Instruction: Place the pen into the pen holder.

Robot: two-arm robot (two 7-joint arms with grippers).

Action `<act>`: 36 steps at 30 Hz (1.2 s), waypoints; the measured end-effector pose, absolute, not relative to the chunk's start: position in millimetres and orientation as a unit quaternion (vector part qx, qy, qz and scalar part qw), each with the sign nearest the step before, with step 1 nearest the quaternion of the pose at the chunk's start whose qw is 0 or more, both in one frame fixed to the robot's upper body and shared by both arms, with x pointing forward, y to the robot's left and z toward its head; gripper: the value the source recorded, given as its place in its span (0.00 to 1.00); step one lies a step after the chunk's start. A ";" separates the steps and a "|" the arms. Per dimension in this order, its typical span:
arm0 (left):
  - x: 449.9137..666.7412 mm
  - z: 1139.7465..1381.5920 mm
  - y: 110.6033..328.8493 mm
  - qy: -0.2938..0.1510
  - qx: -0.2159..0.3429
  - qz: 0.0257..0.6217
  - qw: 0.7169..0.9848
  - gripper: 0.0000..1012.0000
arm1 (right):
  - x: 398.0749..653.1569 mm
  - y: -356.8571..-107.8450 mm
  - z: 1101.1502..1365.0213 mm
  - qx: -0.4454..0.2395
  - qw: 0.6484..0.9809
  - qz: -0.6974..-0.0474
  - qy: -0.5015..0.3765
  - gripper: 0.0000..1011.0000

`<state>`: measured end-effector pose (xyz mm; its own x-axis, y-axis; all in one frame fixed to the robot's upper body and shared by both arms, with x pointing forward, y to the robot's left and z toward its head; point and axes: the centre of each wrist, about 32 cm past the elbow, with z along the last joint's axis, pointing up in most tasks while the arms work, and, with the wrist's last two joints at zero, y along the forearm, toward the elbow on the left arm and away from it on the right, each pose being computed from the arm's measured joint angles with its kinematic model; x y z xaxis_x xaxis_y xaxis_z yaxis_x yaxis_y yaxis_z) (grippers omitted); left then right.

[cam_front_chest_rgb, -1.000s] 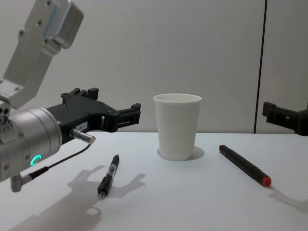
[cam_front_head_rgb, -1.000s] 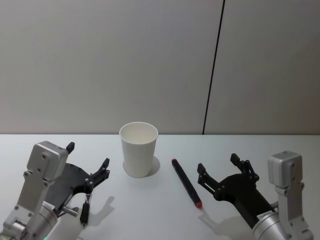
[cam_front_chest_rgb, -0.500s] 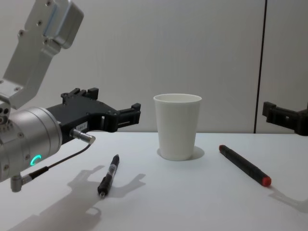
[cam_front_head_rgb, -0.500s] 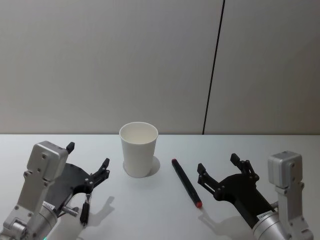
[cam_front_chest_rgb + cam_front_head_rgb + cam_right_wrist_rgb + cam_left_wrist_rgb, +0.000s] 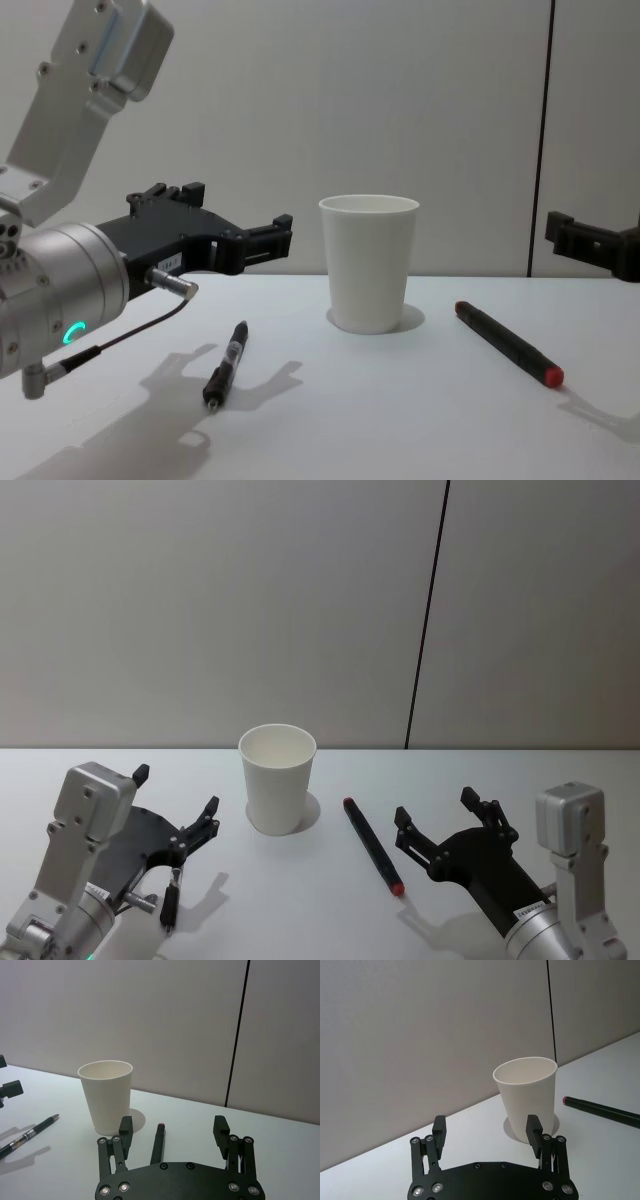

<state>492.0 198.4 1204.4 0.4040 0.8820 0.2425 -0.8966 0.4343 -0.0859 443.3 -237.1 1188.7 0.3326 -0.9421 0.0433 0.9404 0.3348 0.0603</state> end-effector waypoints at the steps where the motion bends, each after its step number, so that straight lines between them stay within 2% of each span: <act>1: 492.0 1204.4 198.4 -0.126 0.029 0.531 0.837 0.99 | 443.3 -237.1 1188.7 0.012 0.816 -0.577 -0.035 0.99; 17: 492.0 1204.4 198.4 -0.126 0.029 0.531 0.837 0.99 | 443.4 -237.3 1189.4 0.004 0.816 -0.578 -0.030 0.99; 36: 492.0 1204.4 198.4 -0.126 0.029 0.531 0.837 0.99 | 440.5 -243.5 1199.0 -0.054 0.811 -0.582 -0.012 0.99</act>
